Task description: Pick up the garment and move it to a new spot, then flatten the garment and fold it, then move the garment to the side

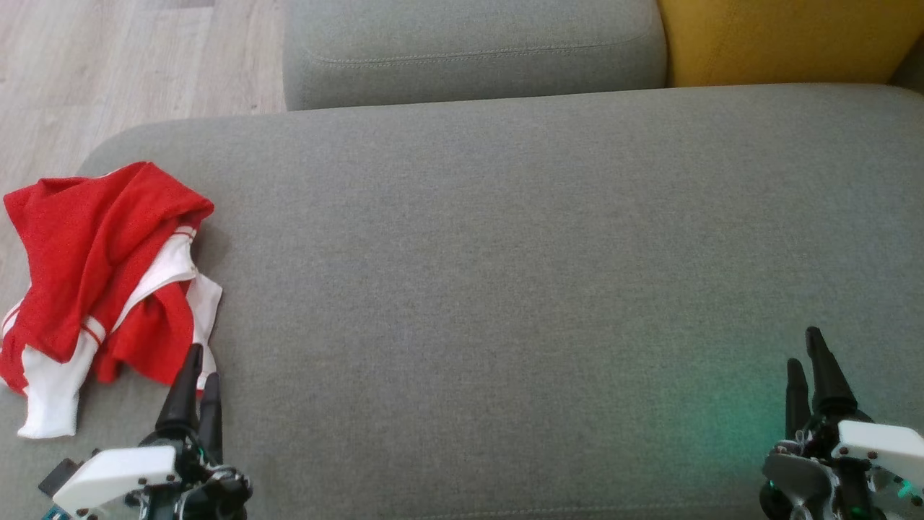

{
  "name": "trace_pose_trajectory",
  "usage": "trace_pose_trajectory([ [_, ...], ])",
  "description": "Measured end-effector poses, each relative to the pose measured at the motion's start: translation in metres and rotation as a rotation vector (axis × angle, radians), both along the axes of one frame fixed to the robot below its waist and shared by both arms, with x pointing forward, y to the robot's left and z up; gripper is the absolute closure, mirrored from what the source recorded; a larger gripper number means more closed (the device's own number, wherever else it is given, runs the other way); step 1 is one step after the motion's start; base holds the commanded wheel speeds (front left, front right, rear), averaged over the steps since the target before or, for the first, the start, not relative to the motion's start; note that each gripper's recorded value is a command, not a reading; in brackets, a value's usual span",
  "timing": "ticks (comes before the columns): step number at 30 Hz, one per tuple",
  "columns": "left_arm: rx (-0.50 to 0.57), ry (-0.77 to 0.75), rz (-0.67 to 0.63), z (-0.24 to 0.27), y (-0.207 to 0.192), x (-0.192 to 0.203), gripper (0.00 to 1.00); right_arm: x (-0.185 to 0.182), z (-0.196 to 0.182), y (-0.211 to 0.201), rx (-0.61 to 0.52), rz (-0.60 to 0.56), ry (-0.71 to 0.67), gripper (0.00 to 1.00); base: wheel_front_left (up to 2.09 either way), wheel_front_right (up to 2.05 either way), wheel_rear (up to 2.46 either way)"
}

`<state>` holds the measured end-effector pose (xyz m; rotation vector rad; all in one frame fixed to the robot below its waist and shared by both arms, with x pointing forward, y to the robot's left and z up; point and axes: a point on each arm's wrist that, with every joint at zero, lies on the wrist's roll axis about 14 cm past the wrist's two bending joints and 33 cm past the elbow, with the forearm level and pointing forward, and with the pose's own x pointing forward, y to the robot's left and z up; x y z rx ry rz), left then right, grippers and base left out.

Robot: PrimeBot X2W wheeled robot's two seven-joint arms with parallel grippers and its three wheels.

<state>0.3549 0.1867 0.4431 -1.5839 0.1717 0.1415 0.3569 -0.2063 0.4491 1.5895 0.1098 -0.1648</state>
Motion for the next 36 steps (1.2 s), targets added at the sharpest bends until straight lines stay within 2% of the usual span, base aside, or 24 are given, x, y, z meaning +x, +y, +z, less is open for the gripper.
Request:
trace_pose_trajectory([
  [7,0.010,-0.012,0.002,0.004,-0.002,0.001,0.00,0.001,0.001,0.006,-0.021,0.014,-0.001,0.00,0.00,0.00,0.00],
  [15,0.077,-0.031,-0.006,0.010,-0.004,0.004,0.00,0.002,0.003,0.013,-0.093,0.038,-0.003,0.00,0.00,0.00,0.00],
  [36,0.390,-0.116,-0.057,0.035,-0.010,0.012,0.00,0.014,0.026,0.021,-0.404,0.108,-0.069,0.00,0.00,0.00,0.00],
])
